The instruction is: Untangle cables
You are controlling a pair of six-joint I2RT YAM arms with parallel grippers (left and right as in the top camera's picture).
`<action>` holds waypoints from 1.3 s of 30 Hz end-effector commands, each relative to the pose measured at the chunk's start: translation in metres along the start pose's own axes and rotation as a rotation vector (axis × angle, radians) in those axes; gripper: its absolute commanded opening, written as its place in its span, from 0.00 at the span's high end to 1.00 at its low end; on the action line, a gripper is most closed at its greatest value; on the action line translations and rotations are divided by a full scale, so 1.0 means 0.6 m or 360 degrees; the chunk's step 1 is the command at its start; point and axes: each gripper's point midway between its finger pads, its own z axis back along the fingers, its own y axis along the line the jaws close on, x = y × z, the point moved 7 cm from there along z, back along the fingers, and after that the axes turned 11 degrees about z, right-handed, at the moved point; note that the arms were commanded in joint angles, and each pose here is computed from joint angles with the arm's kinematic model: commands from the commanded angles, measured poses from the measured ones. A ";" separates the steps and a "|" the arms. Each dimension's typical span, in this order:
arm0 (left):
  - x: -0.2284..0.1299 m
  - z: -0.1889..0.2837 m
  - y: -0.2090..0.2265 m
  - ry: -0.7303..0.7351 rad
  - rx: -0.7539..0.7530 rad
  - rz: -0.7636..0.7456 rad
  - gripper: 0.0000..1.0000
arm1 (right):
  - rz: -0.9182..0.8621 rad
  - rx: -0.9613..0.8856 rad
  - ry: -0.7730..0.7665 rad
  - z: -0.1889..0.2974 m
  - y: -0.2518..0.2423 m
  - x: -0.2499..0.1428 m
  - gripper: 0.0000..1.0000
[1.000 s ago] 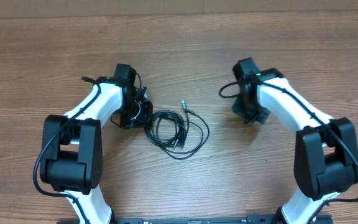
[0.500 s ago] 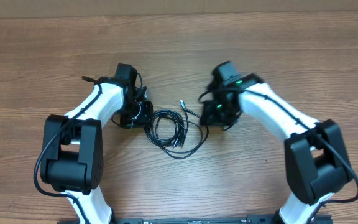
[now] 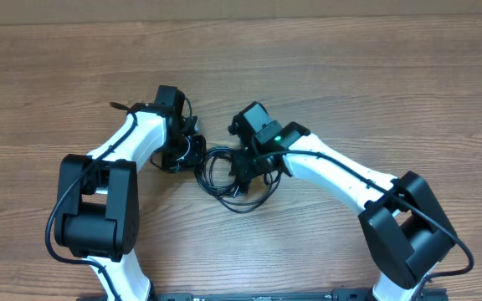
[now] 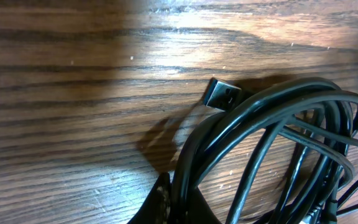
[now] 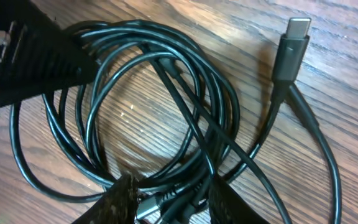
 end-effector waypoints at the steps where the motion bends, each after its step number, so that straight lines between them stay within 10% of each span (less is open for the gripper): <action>1: 0.001 0.006 -0.003 -0.0037 0.0026 0.0001 0.96 | -0.0031 -0.0059 0.0048 -0.025 -0.008 -0.009 0.66; 11: 0.000 0.006 -0.003 -0.0033 0.0027 0.0002 0.96 | -0.0111 -0.0136 0.0059 -0.074 -0.025 -0.010 0.72; 15: 0.000 0.006 -0.003 -0.0031 0.0028 0.0003 0.96 | -0.0122 -0.0144 0.0070 -0.077 -0.026 -0.012 0.96; 39: -0.004 0.006 -0.001 -0.0012 0.0038 0.0010 0.96 | -0.1541 -0.1049 0.0157 0.079 -0.243 -0.093 0.96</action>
